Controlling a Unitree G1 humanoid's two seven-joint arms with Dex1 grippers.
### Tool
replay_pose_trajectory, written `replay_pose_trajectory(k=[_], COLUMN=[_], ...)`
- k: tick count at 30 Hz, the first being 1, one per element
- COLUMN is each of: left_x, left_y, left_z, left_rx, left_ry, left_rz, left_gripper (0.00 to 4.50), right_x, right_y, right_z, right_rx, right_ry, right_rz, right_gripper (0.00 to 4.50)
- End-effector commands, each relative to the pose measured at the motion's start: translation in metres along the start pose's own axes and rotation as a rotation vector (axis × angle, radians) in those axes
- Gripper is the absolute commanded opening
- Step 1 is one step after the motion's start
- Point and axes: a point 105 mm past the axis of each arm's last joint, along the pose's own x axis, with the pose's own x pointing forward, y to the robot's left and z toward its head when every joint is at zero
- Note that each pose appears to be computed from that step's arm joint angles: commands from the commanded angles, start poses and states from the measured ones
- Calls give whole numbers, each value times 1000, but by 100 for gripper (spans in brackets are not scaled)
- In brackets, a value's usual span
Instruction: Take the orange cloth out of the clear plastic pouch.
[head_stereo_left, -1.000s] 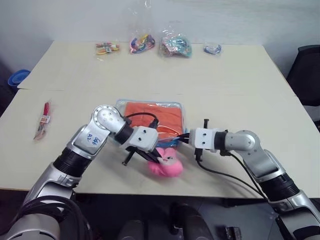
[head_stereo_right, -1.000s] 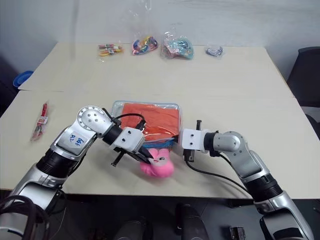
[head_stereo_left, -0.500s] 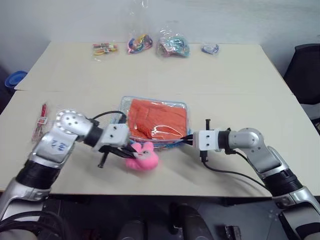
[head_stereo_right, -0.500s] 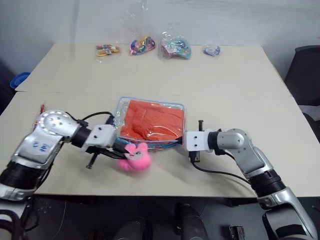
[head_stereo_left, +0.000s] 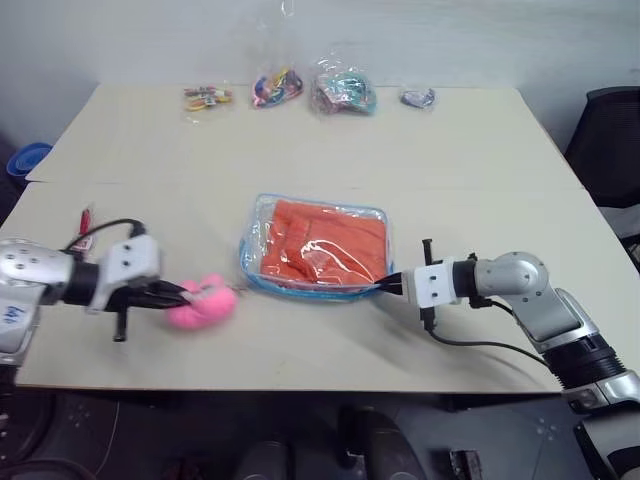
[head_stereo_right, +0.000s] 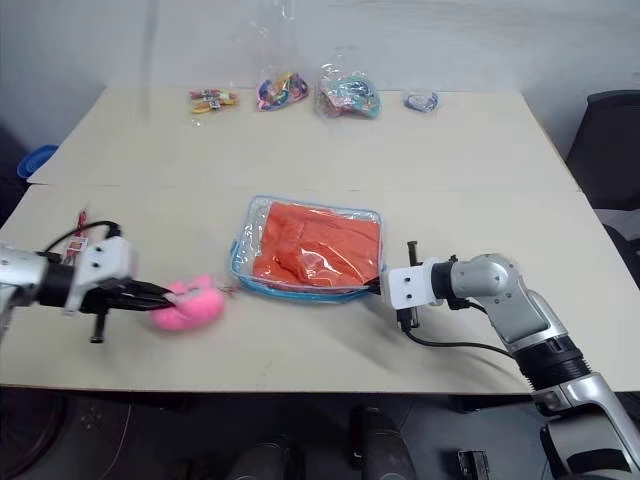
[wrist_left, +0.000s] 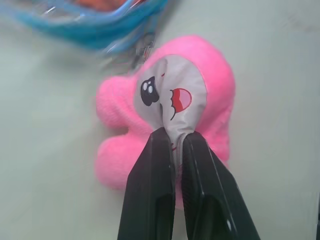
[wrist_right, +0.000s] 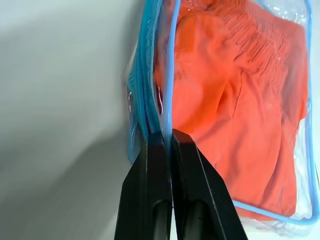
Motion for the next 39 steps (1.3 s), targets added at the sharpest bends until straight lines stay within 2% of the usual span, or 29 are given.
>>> replay_pose_trajectory(k=[1, 8, 10, 11, 13, 17, 19, 24, 25, 27, 29, 31, 35, 37, 39], left_x=[-21, 8, 17, 21, 23, 19, 15, -15, -24, -33, -24, -7, 42, 62, 79], left_y=[8, -13, -19, -22, -23, -18, -17, 4, 11, 20, 18, 7, -10, -12, -11], left_z=[5, 10, 5, 1, -5, -15, -17, -1, 11, 34, 73, 97, 97, 99, 94], left_rx=[-31, -41, -46, -45, -44, -58, -54, -89, -92, -85, 5, 133, 492, 535, 609], left_ry=[-32, -84, -71, -62, -47, -45, -39, -78, -108, -168, -241, -237, -90, -117, -90], left_rz=[68, -24, -34, -40, -34, 3, 10, 85, 94, 96, 21, -63, -141, -136, -120], left_gripper=[0, 0, 63, 77, 135, 253, 298, 441, 450, 450, 450, 450, 450, 450, 450], right_x=[-11, -3, -3, -3, -4, -11, -18, -44, -50, -57, -65, -68, -67, -63, -58], right_y=[-8, -7, -5, -5, -5, -3, -1, -3, -5, -5, -8, -7, -10, -7, 0], right_z=[1, 7, 9, 10, 11, 16, 19, 30, 35, 46, 64, 77, 91, 94, 97], right_rx=[-31, -16, -4, 15, 43, 96, 142, 321, 376, 474, 586, 647, 718, 724, 734], right_ry=[0, -36, -40, -45, -50, -56, -64, -76, -93, -136, -221, -260, -294, -286, -274], right_rz=[-11, -3, 2, 2, -3, -10, -20, -108, -136, -154, -186, -192, -252, -267, -278], right_gripper=[5, 5, 0, 24, 69, 199, 248, 409, 443, 448, 448, 448, 448, 448, 448])
